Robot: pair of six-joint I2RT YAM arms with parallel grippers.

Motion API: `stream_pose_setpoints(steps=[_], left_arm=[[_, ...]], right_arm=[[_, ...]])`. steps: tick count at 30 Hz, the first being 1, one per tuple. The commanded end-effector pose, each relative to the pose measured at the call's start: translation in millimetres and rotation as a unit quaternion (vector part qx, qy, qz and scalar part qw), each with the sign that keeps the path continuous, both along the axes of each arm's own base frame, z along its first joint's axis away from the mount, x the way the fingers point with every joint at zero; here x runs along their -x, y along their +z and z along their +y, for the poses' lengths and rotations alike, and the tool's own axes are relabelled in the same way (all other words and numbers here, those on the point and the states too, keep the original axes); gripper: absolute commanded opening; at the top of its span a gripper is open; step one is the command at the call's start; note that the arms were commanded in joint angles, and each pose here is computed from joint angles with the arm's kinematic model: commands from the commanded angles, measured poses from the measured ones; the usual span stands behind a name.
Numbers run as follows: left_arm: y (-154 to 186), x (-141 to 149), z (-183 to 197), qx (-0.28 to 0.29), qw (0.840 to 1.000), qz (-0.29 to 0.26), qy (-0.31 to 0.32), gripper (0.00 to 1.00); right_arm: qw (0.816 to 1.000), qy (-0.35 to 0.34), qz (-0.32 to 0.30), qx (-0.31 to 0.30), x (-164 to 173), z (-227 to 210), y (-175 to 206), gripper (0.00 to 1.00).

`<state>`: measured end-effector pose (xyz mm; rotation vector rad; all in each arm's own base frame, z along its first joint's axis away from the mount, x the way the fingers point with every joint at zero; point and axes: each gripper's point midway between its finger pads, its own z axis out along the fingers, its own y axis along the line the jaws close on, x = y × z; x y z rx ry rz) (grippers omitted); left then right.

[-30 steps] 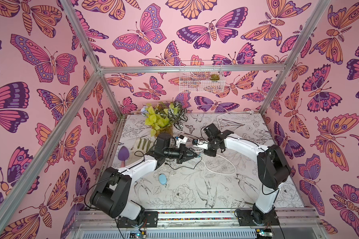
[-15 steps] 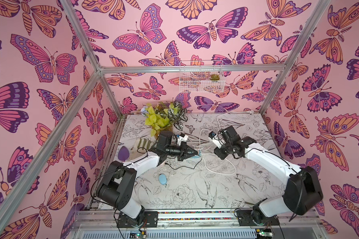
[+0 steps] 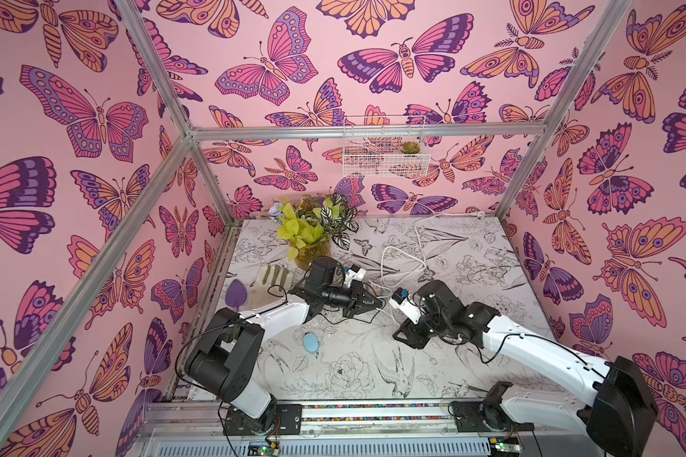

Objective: Charge the bluetooth headset
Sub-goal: Adjust the charging cable.

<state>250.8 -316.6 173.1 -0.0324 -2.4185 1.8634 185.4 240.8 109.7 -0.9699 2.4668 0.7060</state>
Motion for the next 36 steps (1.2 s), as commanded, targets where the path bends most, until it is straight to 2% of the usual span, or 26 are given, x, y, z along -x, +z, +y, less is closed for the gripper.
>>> stream_pose_setpoints(steps=[1, 5, 8, 11, 17, 19, 20, 22, 24, 26, 27, 32, 36], left_arm=[[2.1, 1.6, 2.1, 0.0, 1.0, -0.014, 0.002, 0.0], [4.7, 1.7, 1.8, 0.001, 1.0, -0.017, 0.003, 0.0], [5.8, 1.6, 2.0, 0.001, 1.0, -0.019, 0.004, 0.0], [6.6, 2.2, 1.7, 0.002, 1.0, -0.019, 0.003, 0.0], [8.5, 3.1, 1.4, 0.004, 1.0, -0.023, 0.002, 0.0], [10.6, 3.5, 1.6, 0.005, 1.0, -0.025, 0.002, 0.0], [12.0, 3.5, 2.0, 0.006, 1.0, -0.026, 0.002, 0.05], [15.1, 3.2, 2.7, 0.007, 0.999, -0.031, 0.005, 0.26], [20.6, 3.4, 3.9, 0.008, 0.999, -0.039, 0.007, 0.42], [26.9, 4.3, 6.6, 0.008, 0.999, -0.05, 0.01, 0.78], [30.5, 4.8, 9.3, 0.006, 0.998, -0.057, 0.012, 0.99], [55.6, 8.4, 33.3, -0.005, 0.993, -0.108, 0.047, 1.0], [70.0, 17.2, 58.8, -0.033, 0.981, -0.161, 0.103, 1.0]], right_arm=[[0.999, -0.014, 0.035, -0.012, 9.9, 5.5, -12.4, 0.47], [0.998, -0.011, 0.055, -0.014, 25.0, 10.7, -25.2, 0.47], [0.997, -0.012, 0.075, -0.025, 32.2, 15.2, -31.1, 0.42], [0.996, -0.009, 0.082, -0.029, 36.4, 18.6, -34.4, 0.32], [0.995, -0.014, 0.094, -0.031, 35.0, 22.8, -40.7, 0.05], [0.994, -0.019, 0.102, -0.03, 33.8, 24.6, -41.8, 0.0], [0.994, -0.023, 0.107, -0.031, 33.9, 25.1, -41.9, 0.0], [0.992, -0.03, 0.112, -0.042, 33.4, 28.1, -37.3, 0.0], [0.991, -0.035, 0.115, -0.062, 32.5, 33.0, -28.3, 0.0], [0.989, -0.044, 0.116, -0.078, 30.4, 36.2, -18.9, 0.0], [0.989, -0.048, 0.114, -0.085, 28.5, 37.4, -13.7, 0.0], [0.981, -0.068, 0.095, -0.155, 15.1, 46.8, 19.4, 0.0], [0.968, -0.086, 0.076, -0.225, 1.0, 56.7, 48.8, 0.0]])
